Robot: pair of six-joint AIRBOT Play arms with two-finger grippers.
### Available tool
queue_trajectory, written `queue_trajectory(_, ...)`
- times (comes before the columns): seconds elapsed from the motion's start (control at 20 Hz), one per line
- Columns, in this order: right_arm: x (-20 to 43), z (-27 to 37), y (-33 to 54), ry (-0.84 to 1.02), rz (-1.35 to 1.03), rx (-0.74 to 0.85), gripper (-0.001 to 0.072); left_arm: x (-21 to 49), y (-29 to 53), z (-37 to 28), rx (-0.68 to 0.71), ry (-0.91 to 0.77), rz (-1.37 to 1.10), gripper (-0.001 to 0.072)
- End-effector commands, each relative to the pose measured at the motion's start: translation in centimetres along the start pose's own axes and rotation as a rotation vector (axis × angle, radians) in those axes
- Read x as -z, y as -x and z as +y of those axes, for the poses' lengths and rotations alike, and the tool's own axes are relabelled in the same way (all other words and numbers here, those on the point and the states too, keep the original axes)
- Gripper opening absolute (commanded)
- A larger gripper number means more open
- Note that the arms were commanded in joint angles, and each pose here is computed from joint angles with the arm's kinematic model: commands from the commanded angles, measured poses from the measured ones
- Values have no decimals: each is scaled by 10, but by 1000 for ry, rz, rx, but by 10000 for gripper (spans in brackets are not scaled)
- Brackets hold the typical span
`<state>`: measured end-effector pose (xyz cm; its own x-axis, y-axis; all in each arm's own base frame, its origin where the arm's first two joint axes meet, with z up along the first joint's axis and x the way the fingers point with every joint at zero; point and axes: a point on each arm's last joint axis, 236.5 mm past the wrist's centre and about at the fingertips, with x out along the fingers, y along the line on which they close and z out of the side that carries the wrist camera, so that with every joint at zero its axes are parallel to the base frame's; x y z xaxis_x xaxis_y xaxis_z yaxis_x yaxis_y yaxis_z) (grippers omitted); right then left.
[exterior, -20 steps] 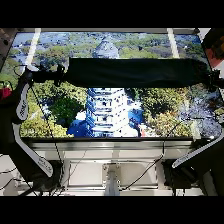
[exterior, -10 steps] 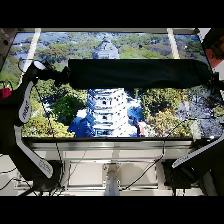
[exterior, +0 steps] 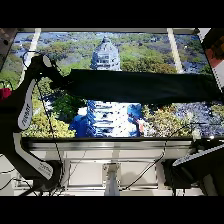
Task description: Fold the clothes and pants, and hang the long-sleeved shirts on hangers.
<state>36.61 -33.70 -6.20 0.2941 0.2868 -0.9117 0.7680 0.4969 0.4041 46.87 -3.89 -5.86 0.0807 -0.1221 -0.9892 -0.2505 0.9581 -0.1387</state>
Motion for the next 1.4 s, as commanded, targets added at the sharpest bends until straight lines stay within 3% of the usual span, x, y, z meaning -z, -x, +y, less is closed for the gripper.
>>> queue_trajectory(0.0, 22, -23, 14, -15, 75, 77, 25, 25, 19, 26, -139, -39, 75, 22)
queue_trajectory(0.15, 23, -11, 9, 9, 83, 81, 30, 33, 19, 17, -143, -67, 98, 24)
queue_trajectory(0.2, 24, -8, 7, 16, 84, 82, 62, 35, 19, 13, -143, -81, 100, 44)
queue_trajectory(0.3, 25, -4, 5, 5, 86, 91, 299, 38, 19, 10, -146, -89, 107, 347)
queue_trajectory(0.35, 25, -5, 5, -6, 85, 92, 364, 39, 19, 11, -146, -88, 111, 366)
queue_trajectory(0.55, 23, -12, 6, -33, 77, 124, 385, 34, 23, 17, -142, -70, 97, 364)
queue_trajectory(0.65, 17, -22, 8, -35, 51, 164, 385, 20, 28, 3, -77, -67, 21, 361)
queue_trajectory(0.75, 12, -28, 10, -40, 27, 172, 385, 6, 44, -55, 166, -85, -67, 360)
queue_trajectory(0.85, 4, -33, 13, -24, 0, 153, 385, 3, 75, -131, 502, -140, -122, 359)
queue_trajectory(0.95, -6, -23, 16, -36, -38, 37, 385, 7, 107, -187, 743, -188, -159, 361)
queue_trajectory(1.0, -10, -15, 19, -34, -52, -39, 406, 9, 114, -202, 788, -211, -175, 363)
queue_trajectory(1.05, -12, -16, 20, -42, -57, -72, 485, 12, 113, -212, 787, -232, -190, 365)
queue_trajectory(1.1, -12, -24, 20, -56, -53, -66, 520, 15, 109, -220, 769, -256, -201, 365)
queue_trajectory(1.35, -31, -38, 9, -85, -106, -84, 519, 42, 84, -269, 762, -295, -179, 367)
